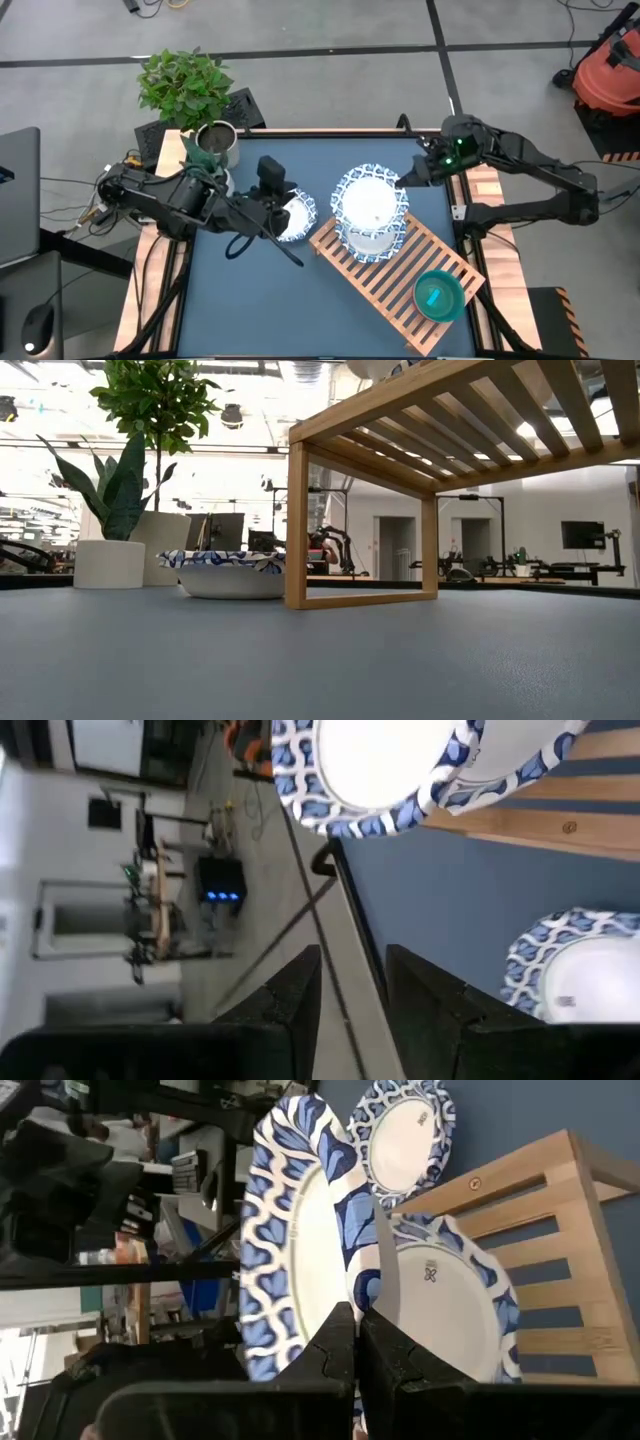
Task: Place and stack bowls onto a shelf
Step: Stack the large white bowl on top of the large white bowl on the shelf
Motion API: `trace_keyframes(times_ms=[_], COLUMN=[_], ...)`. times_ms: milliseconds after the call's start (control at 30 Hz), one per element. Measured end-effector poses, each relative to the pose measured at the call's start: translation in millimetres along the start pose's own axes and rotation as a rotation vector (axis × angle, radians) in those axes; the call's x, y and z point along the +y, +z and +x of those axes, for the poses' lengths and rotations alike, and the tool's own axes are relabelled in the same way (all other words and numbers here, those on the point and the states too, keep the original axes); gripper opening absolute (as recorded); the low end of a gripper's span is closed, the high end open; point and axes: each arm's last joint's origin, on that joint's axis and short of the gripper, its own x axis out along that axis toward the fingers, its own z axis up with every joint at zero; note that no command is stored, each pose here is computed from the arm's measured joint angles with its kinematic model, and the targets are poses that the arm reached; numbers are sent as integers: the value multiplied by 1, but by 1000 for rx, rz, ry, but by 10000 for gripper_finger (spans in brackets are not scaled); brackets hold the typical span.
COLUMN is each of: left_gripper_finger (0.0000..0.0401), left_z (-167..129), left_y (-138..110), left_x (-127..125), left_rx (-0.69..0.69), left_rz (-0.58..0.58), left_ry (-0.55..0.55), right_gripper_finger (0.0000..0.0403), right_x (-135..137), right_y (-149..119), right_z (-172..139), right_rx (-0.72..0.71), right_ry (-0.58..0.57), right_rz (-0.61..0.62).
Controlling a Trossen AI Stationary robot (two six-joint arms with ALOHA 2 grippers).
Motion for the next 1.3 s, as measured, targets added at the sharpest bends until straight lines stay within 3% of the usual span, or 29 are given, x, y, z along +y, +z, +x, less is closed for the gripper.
trace_keyframes(times_ms=[433, 700, 867, 1300], left_gripper_finger=[105, 105, 105, 105], left_z=[4, 4, 5, 9], left_y=[-7, -9, -10, -12], left_x=[0, -1, -1, 2], left_rx=[50, 64, 68, 66], left_rz=[-178, -218, -225, -264], left_ry=[-19, -25, -24, -46], right_gripper_finger=[21, 21, 21, 35], right_x=[-2, -17, -28, -49], right_y=[-12, -23, -31, -42], right_z=[7, 19, 32, 29], right_rx=[36, 46, 33, 55], right_ry=[-86, -81, 27, -53], right_rz=[-35, -37, -20, 22])
